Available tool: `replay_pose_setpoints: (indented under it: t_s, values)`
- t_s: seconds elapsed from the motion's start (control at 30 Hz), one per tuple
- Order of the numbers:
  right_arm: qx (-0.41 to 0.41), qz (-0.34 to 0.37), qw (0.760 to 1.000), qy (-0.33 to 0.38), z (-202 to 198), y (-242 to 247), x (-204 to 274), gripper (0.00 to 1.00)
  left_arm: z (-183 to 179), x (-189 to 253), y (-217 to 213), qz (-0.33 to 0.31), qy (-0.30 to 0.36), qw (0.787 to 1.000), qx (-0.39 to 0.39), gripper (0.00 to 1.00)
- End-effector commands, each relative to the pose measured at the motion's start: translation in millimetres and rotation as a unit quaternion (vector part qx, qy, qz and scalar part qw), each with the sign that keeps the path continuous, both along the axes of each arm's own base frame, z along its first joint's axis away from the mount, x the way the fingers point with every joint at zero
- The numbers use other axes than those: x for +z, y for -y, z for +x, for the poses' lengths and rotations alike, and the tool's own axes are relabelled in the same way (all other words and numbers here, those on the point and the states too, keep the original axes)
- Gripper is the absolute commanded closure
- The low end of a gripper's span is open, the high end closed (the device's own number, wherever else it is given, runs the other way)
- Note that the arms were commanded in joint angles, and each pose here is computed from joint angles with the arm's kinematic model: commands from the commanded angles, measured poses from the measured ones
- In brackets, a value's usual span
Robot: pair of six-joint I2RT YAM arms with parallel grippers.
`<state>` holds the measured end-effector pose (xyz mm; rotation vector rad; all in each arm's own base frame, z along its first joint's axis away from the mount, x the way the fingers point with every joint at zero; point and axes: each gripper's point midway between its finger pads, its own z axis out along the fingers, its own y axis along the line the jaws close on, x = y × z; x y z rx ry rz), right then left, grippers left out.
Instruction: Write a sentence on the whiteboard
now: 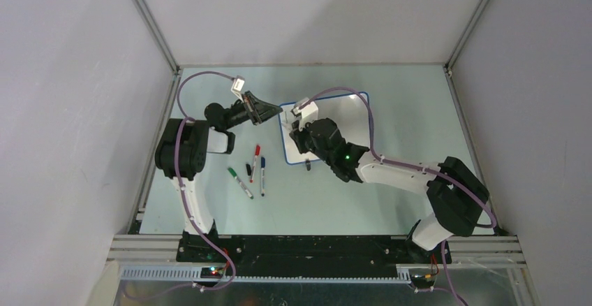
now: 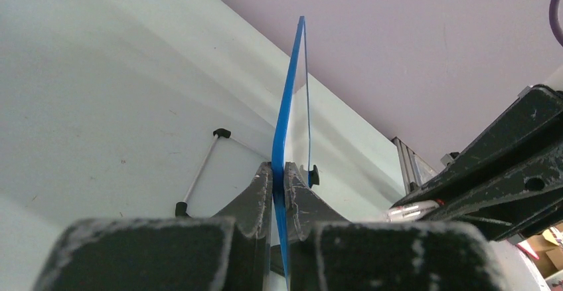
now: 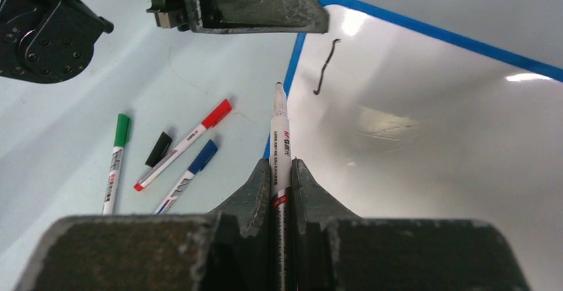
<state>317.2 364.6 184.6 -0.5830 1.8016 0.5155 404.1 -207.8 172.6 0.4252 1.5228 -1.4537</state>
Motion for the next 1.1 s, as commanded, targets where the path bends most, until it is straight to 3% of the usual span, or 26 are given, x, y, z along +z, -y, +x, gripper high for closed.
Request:
replay_pose_setpoints:
  t_s: [0.0,0.57,1.07]
  values:
    - [-0.038,0.043,0.997,0.054,11,12,46,1.0,-3,20,-4,0.008,0.069,0.998,0.008,1.0]
    - [-0.053,0.056,0.997,-0.032,25,21,47,1.0,-6,22,-3,0.011,0.077,0.997,0.007,1.0]
    - [-0.053,0.037,0.997,-0.052,31,9,35,1.0,-7,22,-3,0.012,0.079,0.997,0.007,1.0]
